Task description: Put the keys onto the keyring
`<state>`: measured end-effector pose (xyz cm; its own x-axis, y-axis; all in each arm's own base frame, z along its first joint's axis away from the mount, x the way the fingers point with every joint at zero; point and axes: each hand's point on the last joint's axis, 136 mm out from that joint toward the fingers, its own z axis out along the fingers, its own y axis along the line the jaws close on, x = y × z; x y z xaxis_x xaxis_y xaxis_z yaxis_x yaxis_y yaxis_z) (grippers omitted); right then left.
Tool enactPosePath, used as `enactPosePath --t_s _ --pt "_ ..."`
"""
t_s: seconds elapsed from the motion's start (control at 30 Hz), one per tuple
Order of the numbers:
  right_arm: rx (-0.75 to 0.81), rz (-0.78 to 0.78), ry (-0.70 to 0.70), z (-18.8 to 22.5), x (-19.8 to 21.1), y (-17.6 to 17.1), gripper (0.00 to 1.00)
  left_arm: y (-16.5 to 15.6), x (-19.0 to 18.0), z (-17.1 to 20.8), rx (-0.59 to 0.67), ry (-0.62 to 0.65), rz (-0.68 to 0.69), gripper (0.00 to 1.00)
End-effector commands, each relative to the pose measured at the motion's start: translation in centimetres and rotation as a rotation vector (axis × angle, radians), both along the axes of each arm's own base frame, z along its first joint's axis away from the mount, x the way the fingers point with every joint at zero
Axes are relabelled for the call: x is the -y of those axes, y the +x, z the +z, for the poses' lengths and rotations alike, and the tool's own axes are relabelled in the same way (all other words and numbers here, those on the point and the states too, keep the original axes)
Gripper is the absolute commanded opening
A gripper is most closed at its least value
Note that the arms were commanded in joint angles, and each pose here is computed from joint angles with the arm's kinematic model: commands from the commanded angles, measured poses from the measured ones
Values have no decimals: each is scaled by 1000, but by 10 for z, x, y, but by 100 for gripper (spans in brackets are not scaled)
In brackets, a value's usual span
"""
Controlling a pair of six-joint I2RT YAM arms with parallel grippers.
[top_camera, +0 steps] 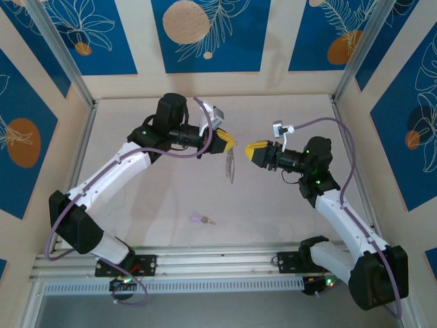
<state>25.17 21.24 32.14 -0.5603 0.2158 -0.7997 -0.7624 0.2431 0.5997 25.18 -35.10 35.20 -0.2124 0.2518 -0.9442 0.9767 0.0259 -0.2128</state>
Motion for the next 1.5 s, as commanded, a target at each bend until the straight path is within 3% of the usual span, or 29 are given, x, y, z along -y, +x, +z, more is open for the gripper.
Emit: enactPosePath --t_s 0.0,0.7,1.47 --pt "112 41 13 25 -6 -9 37 -11 2 16 17 -42 -59 0" --pt "156 42 58 46 -16 3 36 -17 1 21 -6 -72 -72 0" --pt "150 130 54 44 -31 -1 25 -15 4 23 -4 -82 -77 0"
